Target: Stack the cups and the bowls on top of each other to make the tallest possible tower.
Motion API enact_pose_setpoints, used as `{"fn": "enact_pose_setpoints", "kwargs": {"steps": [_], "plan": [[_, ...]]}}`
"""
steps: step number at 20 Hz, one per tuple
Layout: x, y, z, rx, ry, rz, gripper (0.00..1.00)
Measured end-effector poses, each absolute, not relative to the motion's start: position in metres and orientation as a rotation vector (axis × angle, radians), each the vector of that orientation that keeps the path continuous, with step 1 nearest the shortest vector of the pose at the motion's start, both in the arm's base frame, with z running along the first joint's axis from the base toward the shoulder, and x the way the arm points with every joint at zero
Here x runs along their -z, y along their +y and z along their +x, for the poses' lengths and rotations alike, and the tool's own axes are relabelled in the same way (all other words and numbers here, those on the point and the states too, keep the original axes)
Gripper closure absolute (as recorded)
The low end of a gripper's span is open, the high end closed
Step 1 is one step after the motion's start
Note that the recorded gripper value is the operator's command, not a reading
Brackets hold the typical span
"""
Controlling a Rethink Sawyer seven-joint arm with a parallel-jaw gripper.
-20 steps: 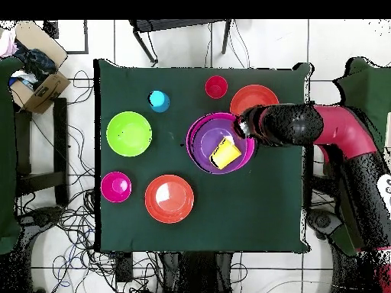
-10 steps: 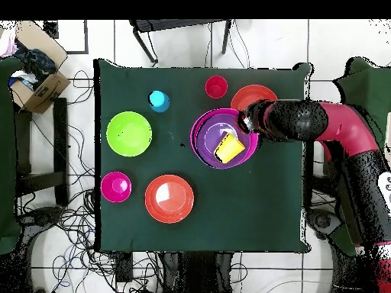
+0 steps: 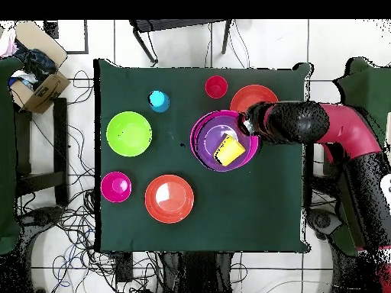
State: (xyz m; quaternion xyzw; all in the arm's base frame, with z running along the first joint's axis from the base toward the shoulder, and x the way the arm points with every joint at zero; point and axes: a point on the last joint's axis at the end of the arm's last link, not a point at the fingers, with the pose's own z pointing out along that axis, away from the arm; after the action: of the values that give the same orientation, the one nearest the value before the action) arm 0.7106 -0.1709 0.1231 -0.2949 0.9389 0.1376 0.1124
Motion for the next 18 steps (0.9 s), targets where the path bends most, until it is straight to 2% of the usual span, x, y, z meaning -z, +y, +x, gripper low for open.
{"fn": "enact_pose_setpoints", "kwargs": {"steps": [9, 18], "plan": [[-0.149, -0.125, 0.667, -0.421, 2.777, -1.034, 1.0], [-0.15, -0.071, 0.633, -0.466, 2.779, -1.194, 1.0]]}}
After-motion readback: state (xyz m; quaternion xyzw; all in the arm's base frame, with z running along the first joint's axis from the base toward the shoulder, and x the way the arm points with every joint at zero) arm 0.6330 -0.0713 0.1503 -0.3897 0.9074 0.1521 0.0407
